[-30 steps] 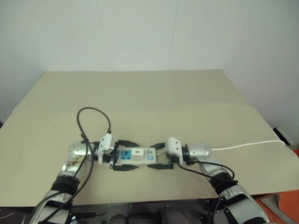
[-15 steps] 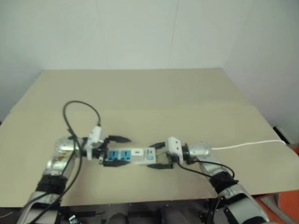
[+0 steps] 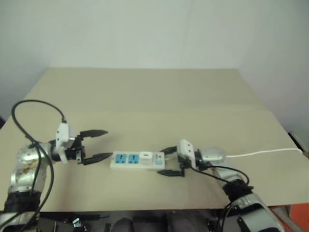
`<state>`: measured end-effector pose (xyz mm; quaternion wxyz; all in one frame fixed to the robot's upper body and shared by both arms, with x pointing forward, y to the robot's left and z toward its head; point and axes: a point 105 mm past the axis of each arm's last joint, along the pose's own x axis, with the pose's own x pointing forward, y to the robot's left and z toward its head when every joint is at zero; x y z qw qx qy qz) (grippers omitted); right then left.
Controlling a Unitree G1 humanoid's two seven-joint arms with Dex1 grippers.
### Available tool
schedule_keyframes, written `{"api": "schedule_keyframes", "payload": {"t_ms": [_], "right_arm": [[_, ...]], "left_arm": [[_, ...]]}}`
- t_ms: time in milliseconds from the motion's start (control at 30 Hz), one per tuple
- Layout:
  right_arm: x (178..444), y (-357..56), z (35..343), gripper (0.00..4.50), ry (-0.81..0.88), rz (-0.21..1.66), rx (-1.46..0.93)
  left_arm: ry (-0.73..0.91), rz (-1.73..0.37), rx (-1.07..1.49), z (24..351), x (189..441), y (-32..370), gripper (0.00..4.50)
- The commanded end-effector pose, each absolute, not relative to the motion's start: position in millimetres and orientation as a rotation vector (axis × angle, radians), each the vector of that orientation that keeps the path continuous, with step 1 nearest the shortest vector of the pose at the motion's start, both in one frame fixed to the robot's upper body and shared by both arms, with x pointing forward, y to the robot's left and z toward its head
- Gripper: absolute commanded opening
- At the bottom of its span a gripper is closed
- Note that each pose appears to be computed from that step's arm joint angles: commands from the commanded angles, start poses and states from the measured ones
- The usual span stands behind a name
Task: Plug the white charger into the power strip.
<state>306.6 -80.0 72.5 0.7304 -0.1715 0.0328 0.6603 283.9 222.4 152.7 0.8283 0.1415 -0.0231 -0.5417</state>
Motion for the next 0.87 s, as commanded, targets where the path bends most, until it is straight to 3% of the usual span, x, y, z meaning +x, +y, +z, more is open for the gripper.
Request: {"api": "schedule_keyframes", "payload": {"t_ms": [33,233,467,867], "right_arm": [[303,-110,96,4.47,0.018,1.396,-0.398],[276,-157,131,4.47,-0.008,1.356,-0.53],[266,-190,145,4.47,0.029,1.197,-0.593],[265,-195,150,4.47,0.089,1.236,-0.558]], "left_arm": [[-0.081,-1.091,0.351,163,276,229,4.5],[-0.036,-1.042,0.348,156,258,238,4.5],[0.008,-0.983,0.392,152,248,249,4.5],[-0.037,-0.843,0.356,153,230,238,4.5]]}}
